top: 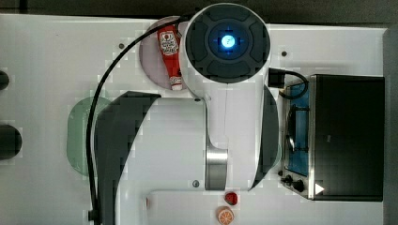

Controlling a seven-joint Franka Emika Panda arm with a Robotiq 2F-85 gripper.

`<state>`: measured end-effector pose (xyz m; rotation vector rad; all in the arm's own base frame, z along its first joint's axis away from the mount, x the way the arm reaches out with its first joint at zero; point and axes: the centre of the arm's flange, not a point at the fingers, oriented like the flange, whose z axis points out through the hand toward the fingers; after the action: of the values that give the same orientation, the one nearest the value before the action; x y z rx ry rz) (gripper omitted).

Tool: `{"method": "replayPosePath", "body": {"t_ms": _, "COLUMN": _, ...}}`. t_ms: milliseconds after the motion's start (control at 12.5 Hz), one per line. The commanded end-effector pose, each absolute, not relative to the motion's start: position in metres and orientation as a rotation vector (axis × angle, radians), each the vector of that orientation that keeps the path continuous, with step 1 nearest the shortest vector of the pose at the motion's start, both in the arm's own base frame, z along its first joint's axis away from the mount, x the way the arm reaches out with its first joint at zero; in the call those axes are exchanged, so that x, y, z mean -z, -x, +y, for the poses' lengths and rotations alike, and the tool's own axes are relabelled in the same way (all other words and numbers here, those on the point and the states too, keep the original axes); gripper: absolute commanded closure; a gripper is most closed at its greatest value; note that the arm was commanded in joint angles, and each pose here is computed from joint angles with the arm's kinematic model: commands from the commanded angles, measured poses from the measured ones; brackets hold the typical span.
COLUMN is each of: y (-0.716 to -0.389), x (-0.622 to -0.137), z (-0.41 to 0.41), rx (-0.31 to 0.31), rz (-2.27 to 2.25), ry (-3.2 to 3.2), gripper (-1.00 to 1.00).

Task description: Drag strainer left to right.

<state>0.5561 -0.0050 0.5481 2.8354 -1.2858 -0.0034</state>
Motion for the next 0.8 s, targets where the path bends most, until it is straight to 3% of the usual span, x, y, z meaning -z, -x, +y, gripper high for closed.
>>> {"method": "replayPosePath", "body": {"t_ms": 80, "y": -0.441, "x": -0.647, "z": -0.03, "rx": -0.063, "rz": -1.413, "ry": -2.79, "gripper": -0.58}}
{"method": "replayPosePath", "body": {"t_ms": 240, "y": -0.445, "x": -0.643, "z": -0.009, "rx": -0.06, "rz": -1.352, "ry": -2.805, "gripper": -1.0}}
{"method": "replayPosePath", "body": {"t_ms": 800, "y": -0.467, "x": -0.581, "z": 0.159, "rx": -0.054, "rz": -1.238, "ry": -2.77, "gripper": -1.0}}
